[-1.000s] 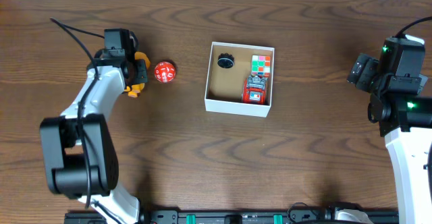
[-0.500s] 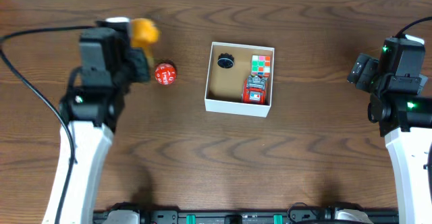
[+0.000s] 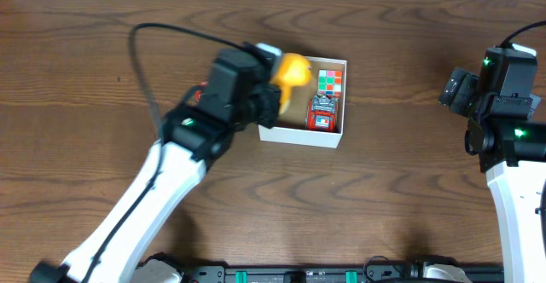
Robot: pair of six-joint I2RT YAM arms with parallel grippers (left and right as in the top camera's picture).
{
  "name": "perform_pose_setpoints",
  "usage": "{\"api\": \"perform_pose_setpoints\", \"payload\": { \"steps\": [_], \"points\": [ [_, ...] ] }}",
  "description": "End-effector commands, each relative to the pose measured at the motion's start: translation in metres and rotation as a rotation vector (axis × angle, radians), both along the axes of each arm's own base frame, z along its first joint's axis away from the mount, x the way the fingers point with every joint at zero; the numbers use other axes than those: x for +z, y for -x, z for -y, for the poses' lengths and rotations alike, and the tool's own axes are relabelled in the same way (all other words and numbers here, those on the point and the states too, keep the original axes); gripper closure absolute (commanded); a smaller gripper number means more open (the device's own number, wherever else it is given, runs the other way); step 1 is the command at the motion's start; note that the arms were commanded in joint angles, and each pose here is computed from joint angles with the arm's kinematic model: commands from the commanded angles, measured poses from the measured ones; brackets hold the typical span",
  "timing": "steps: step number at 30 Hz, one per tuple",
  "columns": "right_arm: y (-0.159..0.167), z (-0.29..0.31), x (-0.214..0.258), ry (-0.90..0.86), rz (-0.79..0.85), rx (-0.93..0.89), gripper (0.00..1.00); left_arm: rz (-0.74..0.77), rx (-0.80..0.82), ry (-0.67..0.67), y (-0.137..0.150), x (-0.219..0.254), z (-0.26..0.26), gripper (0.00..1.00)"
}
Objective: Pack container
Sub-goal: 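Carry the orange dinosaur into the white box and release it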
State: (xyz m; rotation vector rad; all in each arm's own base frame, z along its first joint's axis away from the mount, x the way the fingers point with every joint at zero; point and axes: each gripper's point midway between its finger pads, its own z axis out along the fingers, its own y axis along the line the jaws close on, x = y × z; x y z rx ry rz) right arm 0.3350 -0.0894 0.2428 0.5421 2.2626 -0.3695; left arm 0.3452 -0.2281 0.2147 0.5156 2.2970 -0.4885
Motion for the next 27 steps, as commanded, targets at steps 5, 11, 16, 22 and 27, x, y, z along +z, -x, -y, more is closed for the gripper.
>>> {"api": "perform_pose_setpoints", "payload": {
  "steps": [5,11,16,22,27],
  "points": [
    [0.001,0.003,0.001,-0.005,0.008,-0.020,0.01,-0.026,-0.031,-0.001,-0.021,-0.034,0.029,0.94],
    [0.001,0.003,0.001,-0.005,0.008,-0.020,0.01,-0.066,-0.004,-0.056,-0.029,-0.065,0.027,0.94],
    [0.001,0.003,0.001,-0.005,0.008,-0.020,0.01,-0.066,0.024,-0.088,-0.036,-0.076,0.024,0.94],
    [0.001,0.003,0.001,-0.005,0.008,-0.020,0.01,-0.083,0.025,-0.102,-0.037,-0.086,0.023,0.94],
    [0.001,0.003,0.001,-0.005,0.008,-0.020,0.01,-0.109,0.035,-0.132,-0.038,-0.101,0.021,0.87]
  ]
}}
